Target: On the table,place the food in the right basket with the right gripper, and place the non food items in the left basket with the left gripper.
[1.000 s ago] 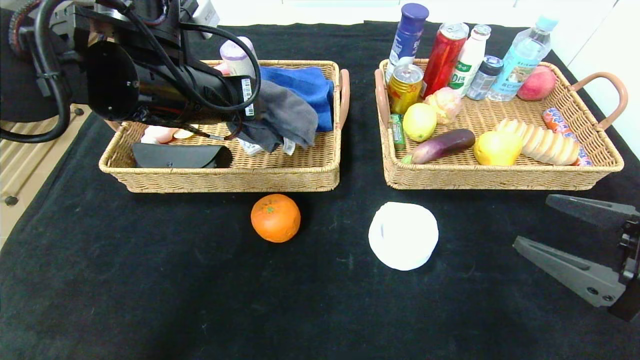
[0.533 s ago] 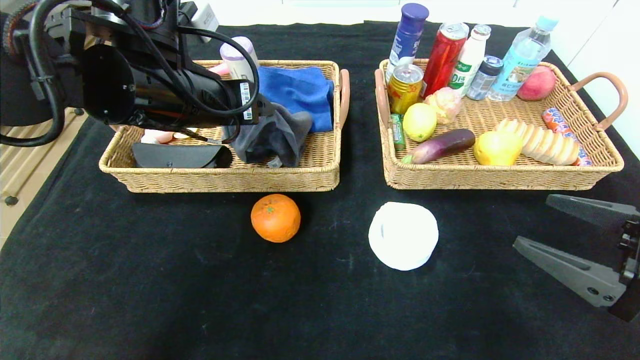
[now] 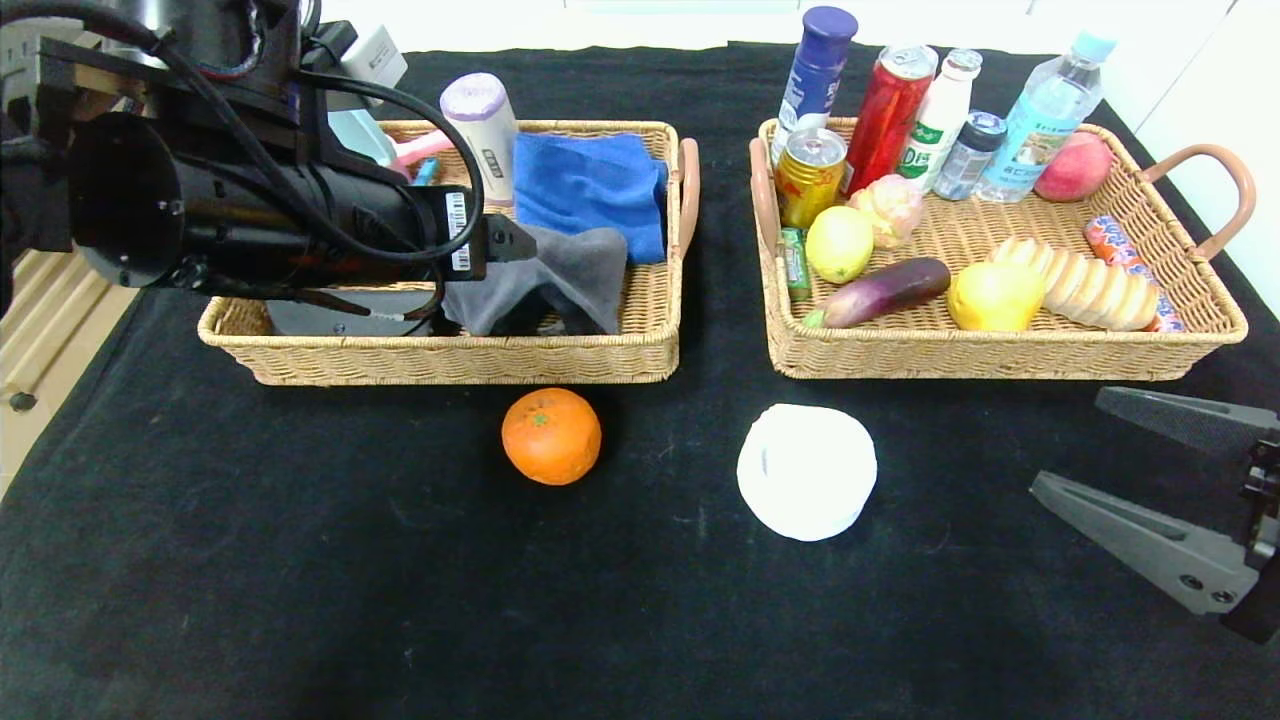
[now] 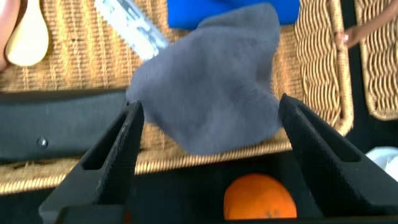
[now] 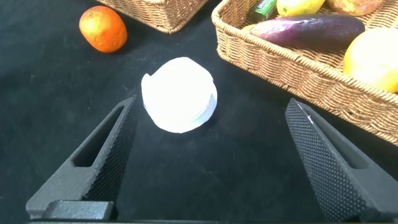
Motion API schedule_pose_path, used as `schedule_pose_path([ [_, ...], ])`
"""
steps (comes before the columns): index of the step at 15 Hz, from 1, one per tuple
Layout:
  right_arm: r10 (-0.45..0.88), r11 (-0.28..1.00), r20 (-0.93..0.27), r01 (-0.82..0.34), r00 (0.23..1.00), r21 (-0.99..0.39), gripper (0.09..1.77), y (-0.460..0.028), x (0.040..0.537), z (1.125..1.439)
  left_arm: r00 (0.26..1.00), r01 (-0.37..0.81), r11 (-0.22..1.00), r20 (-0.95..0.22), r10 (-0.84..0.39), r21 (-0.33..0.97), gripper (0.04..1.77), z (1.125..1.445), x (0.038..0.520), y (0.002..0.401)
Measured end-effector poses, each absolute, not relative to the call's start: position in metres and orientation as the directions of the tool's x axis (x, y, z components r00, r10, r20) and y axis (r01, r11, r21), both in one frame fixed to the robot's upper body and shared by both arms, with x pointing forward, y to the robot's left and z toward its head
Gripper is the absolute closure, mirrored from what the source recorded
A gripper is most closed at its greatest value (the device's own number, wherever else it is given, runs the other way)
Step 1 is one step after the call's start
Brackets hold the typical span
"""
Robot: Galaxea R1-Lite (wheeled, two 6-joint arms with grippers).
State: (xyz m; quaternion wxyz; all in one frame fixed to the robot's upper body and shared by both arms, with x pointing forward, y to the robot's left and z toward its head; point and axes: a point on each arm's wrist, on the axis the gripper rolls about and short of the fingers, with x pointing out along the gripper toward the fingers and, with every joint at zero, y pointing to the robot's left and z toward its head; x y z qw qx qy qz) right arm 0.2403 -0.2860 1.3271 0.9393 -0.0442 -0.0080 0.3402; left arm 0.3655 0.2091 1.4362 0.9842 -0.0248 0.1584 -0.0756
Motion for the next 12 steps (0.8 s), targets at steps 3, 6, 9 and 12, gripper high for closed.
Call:
schedule_pose_path([
  [3, 0.639, 0.765, -0.012, -0.637, 0.769, -0.090, 0.15, -0.286, 0.240, 1.328, 0.927, 0.159, 0.985, -0.332, -0.174, -0.073, 0.19, 1.431, 0.351, 0.215],
  [6, 0.640, 0.765, -0.015, -0.638, 0.768, -0.089, 0.15, -0.286, 0.240, 1.327, 0.917, 0.163, 0.985, -0.359, -0.175, -0.063, 0.16, 1.424, 0.337, 0.220],
  [9, 0.641, 0.764, -0.018, -0.640, 0.767, -0.088, 0.15, -0.286, 0.239, 1.326, 0.896, 0.194, 0.980, -0.398, -0.198, -0.050, 0.14, 1.411, 0.323, 0.217],
  [12, 0.643, 0.762, -0.019, -0.642, 0.766, -0.087, 0.15, -0.286, 0.239, 1.326, 0.876, 0.240, 0.970, -0.422, -0.235, -0.043, 0.12, 1.405, 0.314, 0.209],
])
